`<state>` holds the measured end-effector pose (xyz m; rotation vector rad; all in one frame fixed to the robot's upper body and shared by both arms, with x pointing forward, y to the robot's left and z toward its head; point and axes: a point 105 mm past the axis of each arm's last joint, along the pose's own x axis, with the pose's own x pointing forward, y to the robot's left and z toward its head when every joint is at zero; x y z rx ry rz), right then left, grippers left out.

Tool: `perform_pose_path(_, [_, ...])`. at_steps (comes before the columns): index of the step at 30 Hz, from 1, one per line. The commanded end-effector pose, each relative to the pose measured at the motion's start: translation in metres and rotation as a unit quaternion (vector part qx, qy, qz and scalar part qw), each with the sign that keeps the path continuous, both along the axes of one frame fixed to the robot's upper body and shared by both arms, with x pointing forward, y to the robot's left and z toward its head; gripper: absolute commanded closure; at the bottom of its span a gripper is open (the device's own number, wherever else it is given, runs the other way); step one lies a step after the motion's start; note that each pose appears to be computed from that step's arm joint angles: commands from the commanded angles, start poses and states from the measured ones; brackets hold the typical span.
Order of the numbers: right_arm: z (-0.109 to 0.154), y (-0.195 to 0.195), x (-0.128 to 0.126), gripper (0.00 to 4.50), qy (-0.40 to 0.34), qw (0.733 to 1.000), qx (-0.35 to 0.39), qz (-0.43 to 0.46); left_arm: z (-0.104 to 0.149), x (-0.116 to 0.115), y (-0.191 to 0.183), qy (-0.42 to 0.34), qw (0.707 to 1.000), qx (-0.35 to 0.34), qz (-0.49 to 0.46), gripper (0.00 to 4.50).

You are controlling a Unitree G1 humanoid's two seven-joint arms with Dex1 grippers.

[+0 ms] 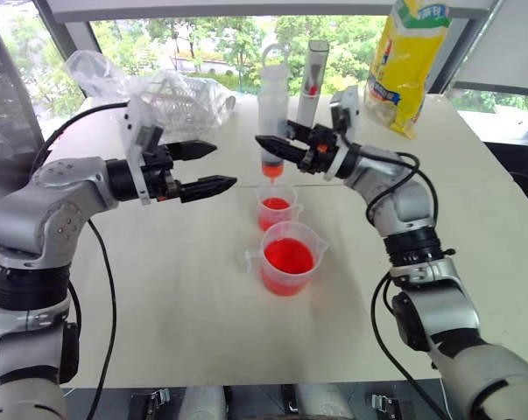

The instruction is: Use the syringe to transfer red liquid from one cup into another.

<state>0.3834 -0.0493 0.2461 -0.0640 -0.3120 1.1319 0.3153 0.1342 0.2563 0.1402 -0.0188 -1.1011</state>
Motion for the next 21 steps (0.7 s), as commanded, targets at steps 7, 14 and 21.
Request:
perform_pose_path(7, [0.000, -0.003, -0.003, 3.08, -0.047, 0.999, 0.005, -0.023, 0.049, 0.016, -0.011, -0.081, 0.996, -0.047, 0.007, 0.04])
perform_pose_path(14, [-0.008, -0.010, -0.010, 3.08, -0.037, 0.999, 0.005, -0.030, 0.070, 0.031, -0.038, -0.096, 0.993, -0.058, -0.038, 0.04])
perform_pose_path(21, [-0.012, -0.008, -0.014, 3.08, -0.033, 0.999, 0.006, -0.032, 0.078, 0.035, -0.063, -0.100, 0.990, -0.060, -0.082, 0.04])
